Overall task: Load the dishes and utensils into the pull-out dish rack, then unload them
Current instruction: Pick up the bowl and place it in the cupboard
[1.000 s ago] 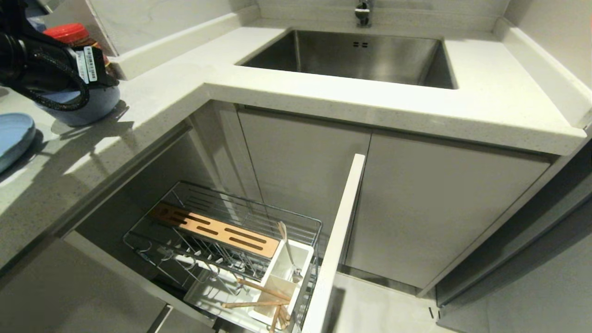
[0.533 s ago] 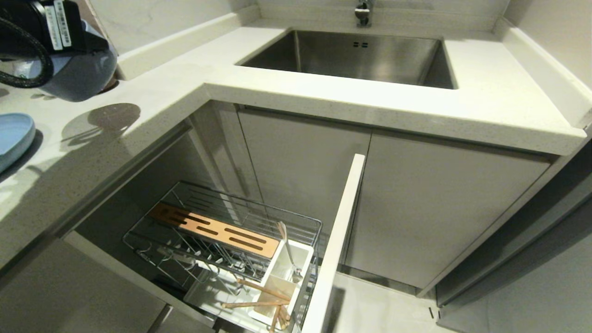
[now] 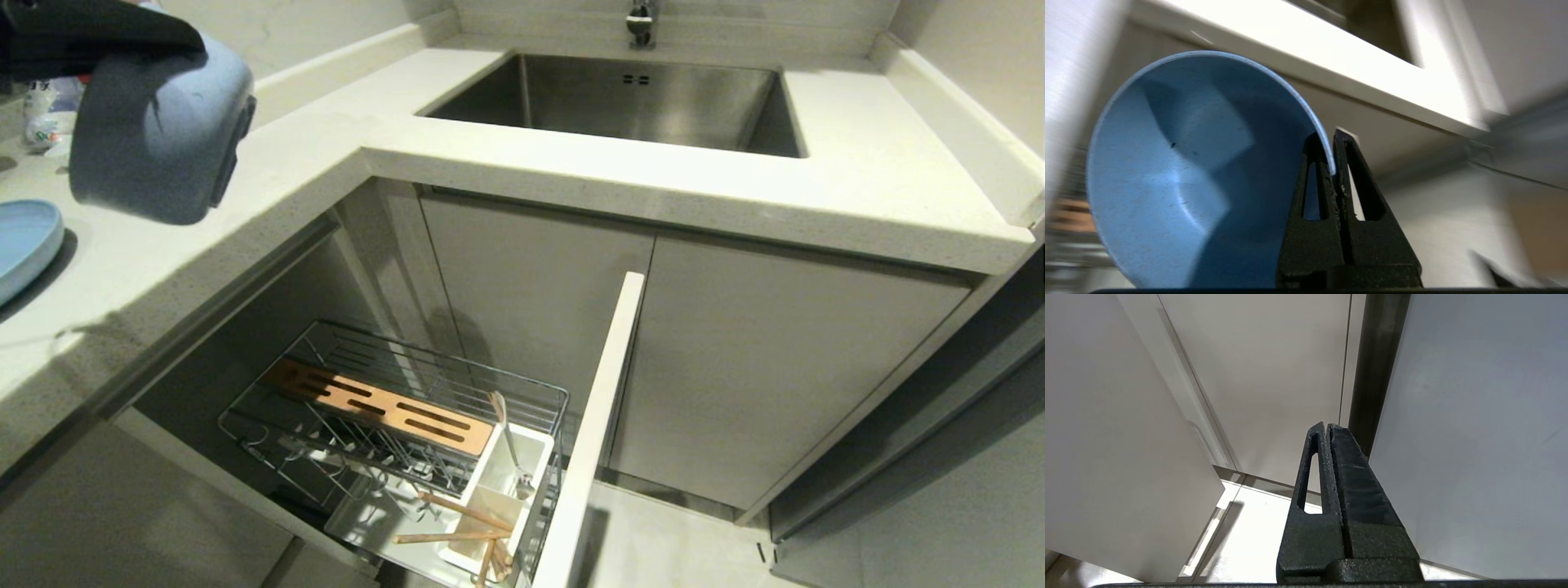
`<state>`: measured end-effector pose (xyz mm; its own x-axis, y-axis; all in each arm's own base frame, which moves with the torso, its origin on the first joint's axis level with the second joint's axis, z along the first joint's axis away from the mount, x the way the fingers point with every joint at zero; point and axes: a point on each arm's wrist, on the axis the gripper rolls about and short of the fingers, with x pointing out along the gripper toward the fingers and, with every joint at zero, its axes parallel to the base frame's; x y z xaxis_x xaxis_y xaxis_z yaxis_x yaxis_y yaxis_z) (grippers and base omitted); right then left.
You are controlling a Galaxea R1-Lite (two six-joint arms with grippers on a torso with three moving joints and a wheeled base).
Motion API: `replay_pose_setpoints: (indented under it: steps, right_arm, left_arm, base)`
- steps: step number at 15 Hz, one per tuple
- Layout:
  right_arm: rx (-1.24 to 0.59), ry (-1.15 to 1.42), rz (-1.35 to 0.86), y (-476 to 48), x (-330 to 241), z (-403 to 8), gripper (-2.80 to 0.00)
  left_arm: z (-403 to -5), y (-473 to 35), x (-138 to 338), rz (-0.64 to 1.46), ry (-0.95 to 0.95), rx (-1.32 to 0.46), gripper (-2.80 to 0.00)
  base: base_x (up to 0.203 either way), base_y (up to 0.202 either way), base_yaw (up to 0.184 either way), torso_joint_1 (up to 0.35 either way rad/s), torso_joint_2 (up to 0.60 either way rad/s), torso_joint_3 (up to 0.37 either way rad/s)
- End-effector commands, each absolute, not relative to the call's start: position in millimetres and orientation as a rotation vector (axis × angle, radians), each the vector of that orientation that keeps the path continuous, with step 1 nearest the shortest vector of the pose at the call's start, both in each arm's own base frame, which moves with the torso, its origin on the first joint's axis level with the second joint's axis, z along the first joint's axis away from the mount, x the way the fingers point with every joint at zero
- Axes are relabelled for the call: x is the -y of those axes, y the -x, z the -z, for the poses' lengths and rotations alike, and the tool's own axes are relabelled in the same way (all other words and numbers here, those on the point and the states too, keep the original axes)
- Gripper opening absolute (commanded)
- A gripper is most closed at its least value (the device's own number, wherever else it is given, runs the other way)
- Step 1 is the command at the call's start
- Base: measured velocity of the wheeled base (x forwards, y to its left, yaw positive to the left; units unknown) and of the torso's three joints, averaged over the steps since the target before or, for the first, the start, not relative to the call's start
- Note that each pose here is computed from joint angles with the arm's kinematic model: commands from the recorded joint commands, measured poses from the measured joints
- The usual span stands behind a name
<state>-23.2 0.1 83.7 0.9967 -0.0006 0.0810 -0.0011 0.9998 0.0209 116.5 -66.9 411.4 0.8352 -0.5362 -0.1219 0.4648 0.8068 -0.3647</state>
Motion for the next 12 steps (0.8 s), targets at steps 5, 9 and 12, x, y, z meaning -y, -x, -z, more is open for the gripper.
replay_pose_setpoints:
  steps: [5, 9, 12]
  right_arm:
    - [0.055, -0.021, -0.001, 21, 0, -76, -2.8]
    - [0.056, -0.021, -0.001, 21, 0, -76, -2.8]
    - [0.057, -0.021, -0.001, 21, 0, -77, -2.8]
  left_arm:
    - [-356, -109, 69, 0.702, 0.798, -0.355, -2.8]
    - [-309, -144, 70, 0.588, 0.924, -0.322, -2.8]
    - [-288, -170, 75, 0.484, 0.997, -0.248, -2.8]
  base:
    - [0.0, 0.0, 0.0, 0.0, 0.0, 0.0]
    - [0.0, 0.0, 0.0, 0.0, 0.0, 0.0]
    - [0.0, 0.0, 0.0, 0.0, 0.0, 0.0]
